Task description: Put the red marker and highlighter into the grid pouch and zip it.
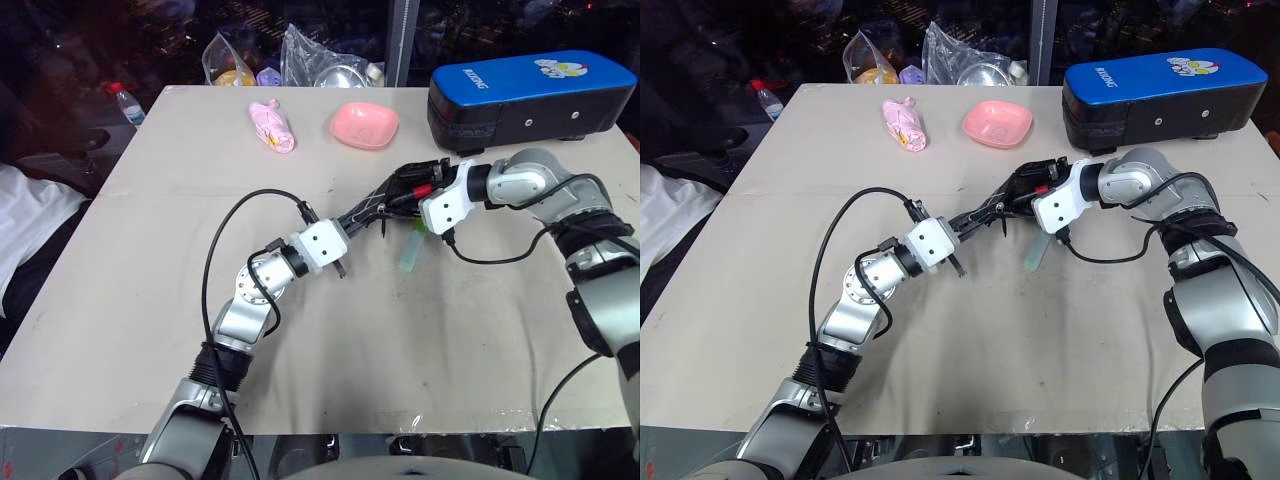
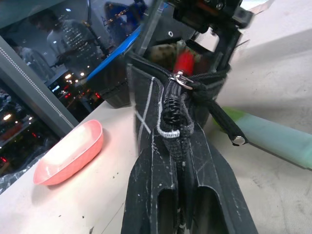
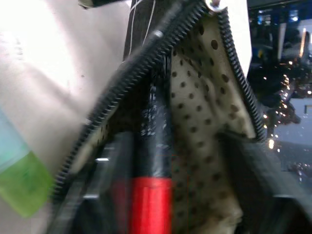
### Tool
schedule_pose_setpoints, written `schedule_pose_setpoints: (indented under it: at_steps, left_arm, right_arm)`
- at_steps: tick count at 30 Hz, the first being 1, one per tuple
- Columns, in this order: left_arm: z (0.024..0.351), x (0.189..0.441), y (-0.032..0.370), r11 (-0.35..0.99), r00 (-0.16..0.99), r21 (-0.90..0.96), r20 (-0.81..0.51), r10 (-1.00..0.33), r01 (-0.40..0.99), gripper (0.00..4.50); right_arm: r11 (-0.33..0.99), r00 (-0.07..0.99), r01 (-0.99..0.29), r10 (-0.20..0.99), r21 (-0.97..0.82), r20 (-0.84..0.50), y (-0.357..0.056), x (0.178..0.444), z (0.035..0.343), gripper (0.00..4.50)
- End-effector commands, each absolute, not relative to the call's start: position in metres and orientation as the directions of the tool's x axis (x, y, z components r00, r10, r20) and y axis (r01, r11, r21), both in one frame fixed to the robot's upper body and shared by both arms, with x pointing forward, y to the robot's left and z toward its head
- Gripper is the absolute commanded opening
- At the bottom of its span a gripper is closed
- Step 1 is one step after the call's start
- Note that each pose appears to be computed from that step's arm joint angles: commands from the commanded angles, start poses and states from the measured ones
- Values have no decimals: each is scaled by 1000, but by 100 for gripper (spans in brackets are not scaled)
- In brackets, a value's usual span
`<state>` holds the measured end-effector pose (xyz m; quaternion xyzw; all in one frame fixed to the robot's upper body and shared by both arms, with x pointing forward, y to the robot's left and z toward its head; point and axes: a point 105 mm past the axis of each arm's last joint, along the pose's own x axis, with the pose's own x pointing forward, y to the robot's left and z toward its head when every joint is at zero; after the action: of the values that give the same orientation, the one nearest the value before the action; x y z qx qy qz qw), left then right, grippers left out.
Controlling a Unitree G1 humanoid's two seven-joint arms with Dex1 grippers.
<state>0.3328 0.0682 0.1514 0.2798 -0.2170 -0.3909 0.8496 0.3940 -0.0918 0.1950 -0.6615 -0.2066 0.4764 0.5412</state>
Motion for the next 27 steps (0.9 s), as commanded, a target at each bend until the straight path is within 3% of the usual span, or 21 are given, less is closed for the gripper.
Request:
schedule_pose_setpoints:
  at_steps: [1,6,9,12,18,22,27]
  left_arm:
    - [166,328,65,550,576,653,206,-791,521,0]
    - [165,329,68,578,592,625,220,-775,524,0]
    - [165,329,69,588,598,616,224,-769,525,0]
    - [165,330,73,604,611,602,230,-757,522,0]
    - [168,335,83,667,655,553,263,-709,500,0]
    - [173,339,92,707,685,526,285,-670,473,0]
    - [175,341,97,720,700,523,288,-654,457,0]
  right_arm:
    - [-231,517,-188,803,-954,-297,-100,400,230,447]
    - [-107,564,-236,794,-966,-226,-123,402,248,447]
    - [72,587,-331,797,-941,-145,-137,401,260,447]
    - [371,640,-503,767,-780,-48,-148,394,258,447]
    - [644,742,-604,669,-469,-37,-145,361,221,447]
    - [792,832,-549,550,-267,-77,-137,348,192,447]
    - [869,876,-471,441,-151,-194,-108,331,144,447]
